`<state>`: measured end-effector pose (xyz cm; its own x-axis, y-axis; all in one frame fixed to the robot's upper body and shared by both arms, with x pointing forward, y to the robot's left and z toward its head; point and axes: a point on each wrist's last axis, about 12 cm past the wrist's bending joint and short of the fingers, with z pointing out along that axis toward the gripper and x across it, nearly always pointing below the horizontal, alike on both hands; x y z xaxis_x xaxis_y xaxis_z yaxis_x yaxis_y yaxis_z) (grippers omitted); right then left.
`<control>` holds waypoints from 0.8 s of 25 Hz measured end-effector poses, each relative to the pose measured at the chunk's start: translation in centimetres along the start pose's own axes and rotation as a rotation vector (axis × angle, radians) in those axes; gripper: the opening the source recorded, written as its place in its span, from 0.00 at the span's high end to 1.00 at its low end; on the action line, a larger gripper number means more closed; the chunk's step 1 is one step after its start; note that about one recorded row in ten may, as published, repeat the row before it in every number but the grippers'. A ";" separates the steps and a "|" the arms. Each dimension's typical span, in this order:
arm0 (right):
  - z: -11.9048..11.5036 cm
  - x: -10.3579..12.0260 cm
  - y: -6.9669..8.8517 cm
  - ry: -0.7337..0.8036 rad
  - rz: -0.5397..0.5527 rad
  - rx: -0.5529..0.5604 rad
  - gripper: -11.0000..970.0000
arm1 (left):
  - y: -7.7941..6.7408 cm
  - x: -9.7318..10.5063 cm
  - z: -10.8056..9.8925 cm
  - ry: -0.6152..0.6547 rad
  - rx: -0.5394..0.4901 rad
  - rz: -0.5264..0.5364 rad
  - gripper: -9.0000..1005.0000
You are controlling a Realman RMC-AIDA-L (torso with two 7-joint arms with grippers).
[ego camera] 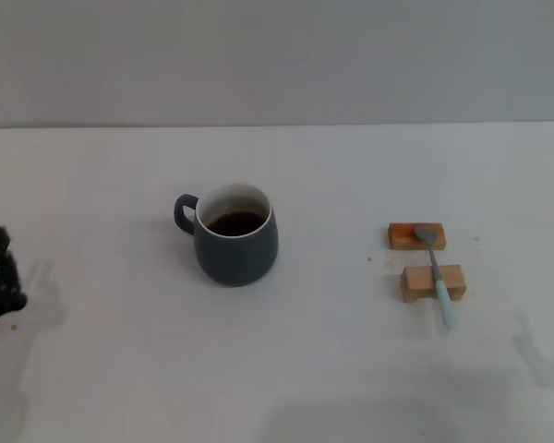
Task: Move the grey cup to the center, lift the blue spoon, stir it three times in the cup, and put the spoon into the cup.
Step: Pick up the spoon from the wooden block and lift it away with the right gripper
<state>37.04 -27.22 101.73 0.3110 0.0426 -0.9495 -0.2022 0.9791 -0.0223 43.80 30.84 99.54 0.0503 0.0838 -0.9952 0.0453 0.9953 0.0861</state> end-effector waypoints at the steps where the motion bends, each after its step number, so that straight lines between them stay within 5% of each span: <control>1: 0.2 0.2 0.0 0.016 0.001 -0.003 0.18 | 0.2 0.1 -0.4 0.008 -0.007 -0.010 0.95; 11: 1.4 2.0 1.0 0.143 0.031 -0.059 0.18 | 0.7 1.0 -1.9 0.062 -0.032 -0.025 0.67; 20: 0.4 1.3 2.7 0.116 0.073 -0.113 0.18 | 0.8 1.1 -2.0 0.070 -0.034 -0.023 0.43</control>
<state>37.25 -24.50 100.50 0.1835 0.0831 -0.9795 -0.3252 0.9454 0.0193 41.86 31.79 98.45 -0.0202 0.0633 -0.9978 0.0114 0.9979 0.0631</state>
